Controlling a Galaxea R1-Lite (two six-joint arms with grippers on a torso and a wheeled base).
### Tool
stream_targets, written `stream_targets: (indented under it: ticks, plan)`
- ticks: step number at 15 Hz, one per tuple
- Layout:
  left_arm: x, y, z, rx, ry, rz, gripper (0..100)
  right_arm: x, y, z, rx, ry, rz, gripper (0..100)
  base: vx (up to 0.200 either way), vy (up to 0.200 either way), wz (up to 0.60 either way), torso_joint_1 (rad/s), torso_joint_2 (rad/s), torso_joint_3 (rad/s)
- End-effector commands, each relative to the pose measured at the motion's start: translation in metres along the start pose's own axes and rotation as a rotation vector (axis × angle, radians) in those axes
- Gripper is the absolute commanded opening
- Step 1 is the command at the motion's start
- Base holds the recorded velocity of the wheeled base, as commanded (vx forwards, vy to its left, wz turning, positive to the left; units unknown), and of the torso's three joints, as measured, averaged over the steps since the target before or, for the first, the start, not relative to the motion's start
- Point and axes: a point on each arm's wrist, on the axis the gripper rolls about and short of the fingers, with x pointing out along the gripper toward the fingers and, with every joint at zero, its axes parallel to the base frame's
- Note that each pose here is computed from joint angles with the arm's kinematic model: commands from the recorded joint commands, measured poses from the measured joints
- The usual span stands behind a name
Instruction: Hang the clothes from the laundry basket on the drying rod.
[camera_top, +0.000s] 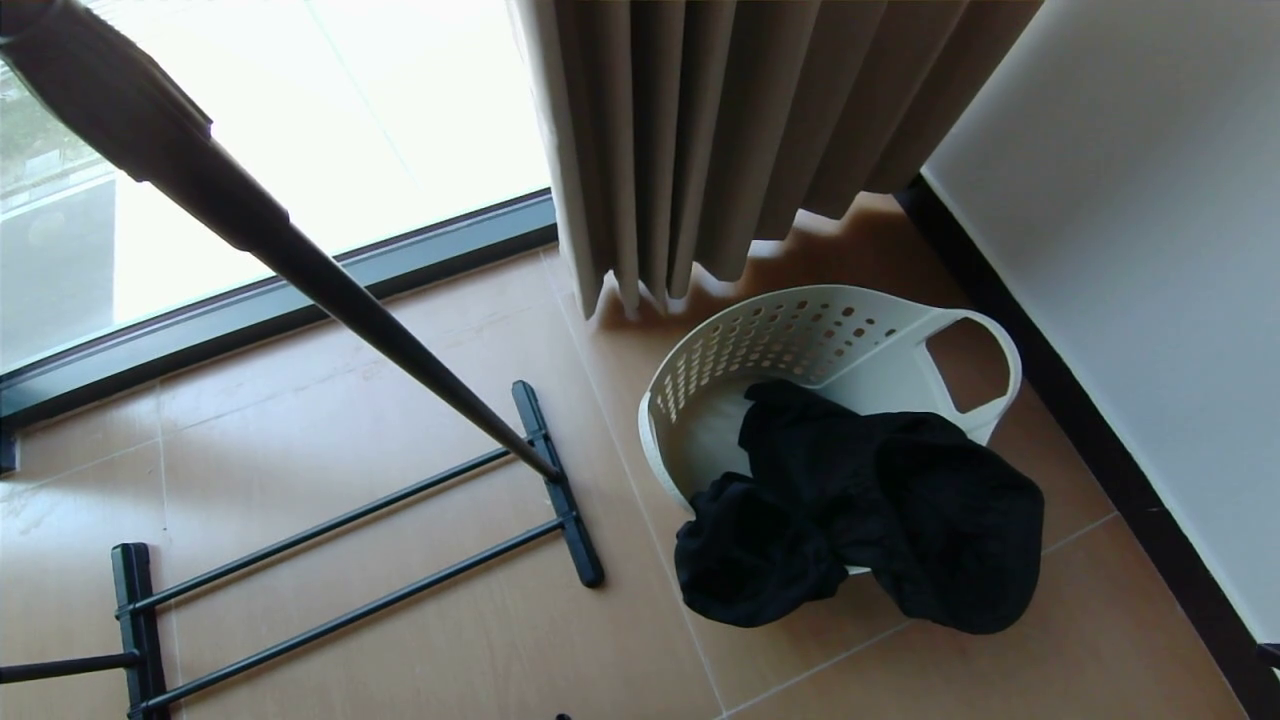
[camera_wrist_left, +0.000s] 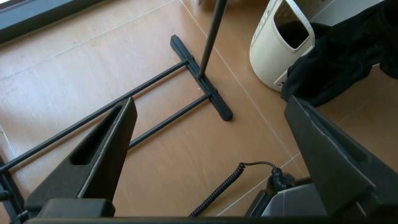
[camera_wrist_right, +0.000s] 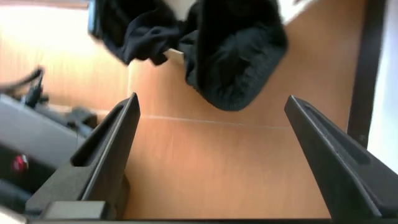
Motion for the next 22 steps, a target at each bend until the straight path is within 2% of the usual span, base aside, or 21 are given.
stream_targets:
  ticks: [1, 2, 3, 6, 8, 9, 11, 13, 15, 22]
  plan:
    - [0.000, 0.000, 0.000, 0.000, -0.001, 0.000, 100, 0.038, -0.010, 0.024, -0.140, 0.163, 0.110, 100, 0.000, 0.000, 0.00, 0.000, 0.00, 0.000]
    - [0.000, 0.000, 0.000, -0.001, 0.001, 0.000, 100, 0.048, -0.013, 0.030, -0.197, 0.188, 0.127, 100, 0.000, 0.000, 0.00, 0.000, 0.00, 0.000]
    - [0.000, 0.000, 0.000, -0.001, 0.001, 0.000, 100, 0.062, -0.017, 0.040, -0.293, 0.203, 0.153, 100, 0.000, 0.000, 0.00, 0.000, 0.00, 0.000]
    - [0.000, 0.000, 0.000, 0.000, -0.001, 0.000, 100, 0.101, -0.027, 0.057, -0.685, 0.244, 0.236, 100, 0.000, 0.000, 0.00, 0.000, 0.00, 0.000]
    - [0.000, 0.000, 0.000, 0.000, -0.001, 0.000, 100, 0.127, -0.037, 0.073, -0.877, 0.287, 0.205, 100, 0.000, 0.000, 0.00, 0.000, 0.00, 0.000]
    - [0.000, 0.000, 0.000, 0.000, -0.001, 0.000, 100, 0.139, -0.041, 0.083, -0.921, 0.307, 0.179, 100, 0.000, 0.000, 0.00, 0.000, 0.00, 0.000]
    - [0.000, 0.000, 0.000, 0.000, -0.001, 0.000, 100, 0.161, -0.038, 0.095, -0.960, 0.310, 0.185, 100, 0.000, 0.000, 0.00, 0.000, 0.00, 0.000]
    - [0.000, 0.000, 0.000, 0.000, -0.001, 0.000, 100, 0.177, -0.042, 0.103, -0.999, 0.345, 0.151, 100, 0.000, 0.000, 0.00, 0.000, 0.00, 0.000]
    - [0.000, 0.000, 0.000, -0.002, -0.001, 0.002, 100, 0.192, -0.044, 0.108, -1.004, 0.348, 0.151, 100, 0.000, 0.000, 0.00, 0.000, 0.00, 0.000]
    - [0.000, 0.000, 0.000, -0.009, -0.001, 0.005, 100, 0.247, -0.049, 0.106, -1.018, 0.402, 0.184, 100, 0.000, 0.000, 0.00, 0.000, 0.00, 0.000]
